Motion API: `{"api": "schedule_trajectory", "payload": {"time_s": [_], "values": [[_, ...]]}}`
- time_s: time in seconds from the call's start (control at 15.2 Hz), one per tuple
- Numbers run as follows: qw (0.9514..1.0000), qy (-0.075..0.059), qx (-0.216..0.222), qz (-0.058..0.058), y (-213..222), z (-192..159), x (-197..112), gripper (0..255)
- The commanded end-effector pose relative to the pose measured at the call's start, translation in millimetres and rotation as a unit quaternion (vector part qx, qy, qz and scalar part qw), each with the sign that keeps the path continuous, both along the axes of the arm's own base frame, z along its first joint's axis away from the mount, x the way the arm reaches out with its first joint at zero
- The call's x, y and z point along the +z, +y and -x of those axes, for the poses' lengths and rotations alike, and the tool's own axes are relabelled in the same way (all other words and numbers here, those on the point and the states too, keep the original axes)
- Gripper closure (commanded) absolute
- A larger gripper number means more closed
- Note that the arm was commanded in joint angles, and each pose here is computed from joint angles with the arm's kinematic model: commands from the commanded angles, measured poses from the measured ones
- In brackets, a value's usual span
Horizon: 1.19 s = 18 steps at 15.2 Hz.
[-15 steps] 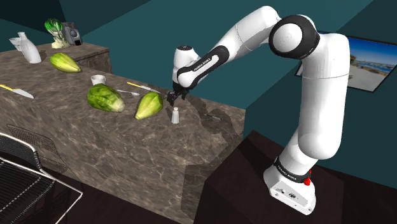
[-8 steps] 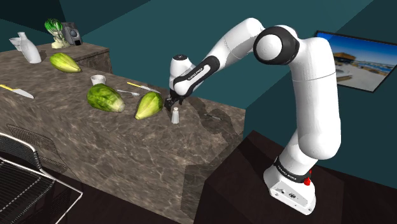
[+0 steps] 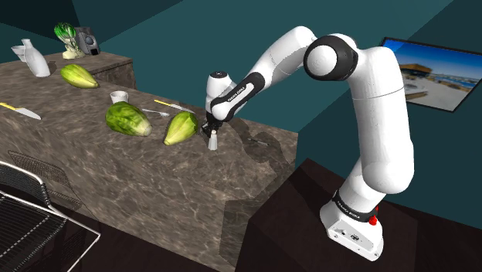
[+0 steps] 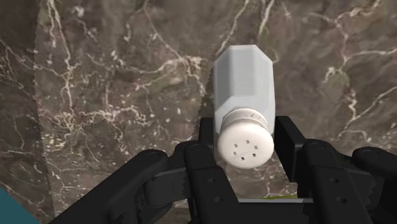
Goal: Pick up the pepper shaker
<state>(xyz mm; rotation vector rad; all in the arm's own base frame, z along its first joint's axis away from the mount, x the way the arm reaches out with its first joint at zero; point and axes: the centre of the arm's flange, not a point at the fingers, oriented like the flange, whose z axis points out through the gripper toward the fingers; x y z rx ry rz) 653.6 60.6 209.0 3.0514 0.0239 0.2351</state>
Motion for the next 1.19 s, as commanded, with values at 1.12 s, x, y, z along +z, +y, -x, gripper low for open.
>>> {"api": "schedule_trajectory", "payload": {"time_s": [1.12], "values": [[1.0000, 0.001, 0.000, 0.000, 0.7, -0.4, 62.9, 255]]}}
